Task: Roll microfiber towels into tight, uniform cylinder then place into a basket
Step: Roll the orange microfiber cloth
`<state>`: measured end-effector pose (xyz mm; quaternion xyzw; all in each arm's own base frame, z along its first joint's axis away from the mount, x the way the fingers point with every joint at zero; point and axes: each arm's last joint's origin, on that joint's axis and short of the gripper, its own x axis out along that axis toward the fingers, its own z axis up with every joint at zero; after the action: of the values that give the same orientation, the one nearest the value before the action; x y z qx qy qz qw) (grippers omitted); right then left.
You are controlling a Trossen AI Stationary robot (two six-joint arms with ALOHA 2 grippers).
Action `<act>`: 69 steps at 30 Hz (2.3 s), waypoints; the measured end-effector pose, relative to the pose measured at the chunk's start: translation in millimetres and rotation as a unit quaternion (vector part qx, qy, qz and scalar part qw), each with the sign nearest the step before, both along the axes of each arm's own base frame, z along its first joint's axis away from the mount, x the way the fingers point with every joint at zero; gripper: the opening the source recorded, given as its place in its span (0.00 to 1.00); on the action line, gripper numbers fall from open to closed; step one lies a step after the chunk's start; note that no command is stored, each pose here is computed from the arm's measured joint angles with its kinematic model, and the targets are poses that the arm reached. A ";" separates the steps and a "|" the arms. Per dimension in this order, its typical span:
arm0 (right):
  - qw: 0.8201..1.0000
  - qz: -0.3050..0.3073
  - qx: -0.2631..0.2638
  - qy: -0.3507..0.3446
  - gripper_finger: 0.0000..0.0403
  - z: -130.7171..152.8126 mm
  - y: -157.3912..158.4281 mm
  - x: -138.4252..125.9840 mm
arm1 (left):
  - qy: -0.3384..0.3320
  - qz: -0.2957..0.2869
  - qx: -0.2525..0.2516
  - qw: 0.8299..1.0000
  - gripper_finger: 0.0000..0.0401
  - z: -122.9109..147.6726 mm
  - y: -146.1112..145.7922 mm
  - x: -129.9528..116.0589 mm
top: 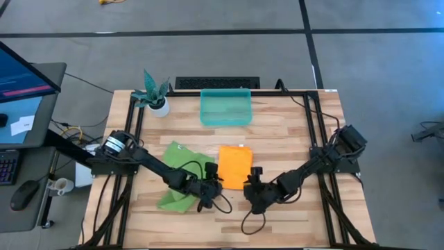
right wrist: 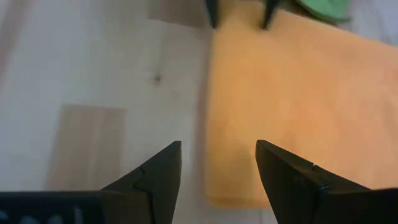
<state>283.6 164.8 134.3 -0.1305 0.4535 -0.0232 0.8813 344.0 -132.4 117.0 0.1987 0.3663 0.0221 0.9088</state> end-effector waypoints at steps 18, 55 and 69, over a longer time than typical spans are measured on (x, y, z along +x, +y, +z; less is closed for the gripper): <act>0.998 -0.034 0.046 0.016 0.56 -1.3 -7.9 3.2 | 0.038 0.013 -0.055 0.998 0.41 -5.0 6.7 -3.3; 0.997 -0.048 0.056 0.014 0.56 -8.5 -17.6 2.9 | 0.062 0.020 -0.119 0.991 0.12 -6.2 15.3 -0.3; 0.997 -0.038 0.041 0.057 0.54 23.9 -5.9 12.7 | 0.069 0.038 -0.190 0.979 0.02 -0.3 15.9 6.5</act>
<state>296.3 158.9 158.2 -0.0777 0.5079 -0.0306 0.8574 350.4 -116.5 116.7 0.0096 0.4326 -0.0267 0.9011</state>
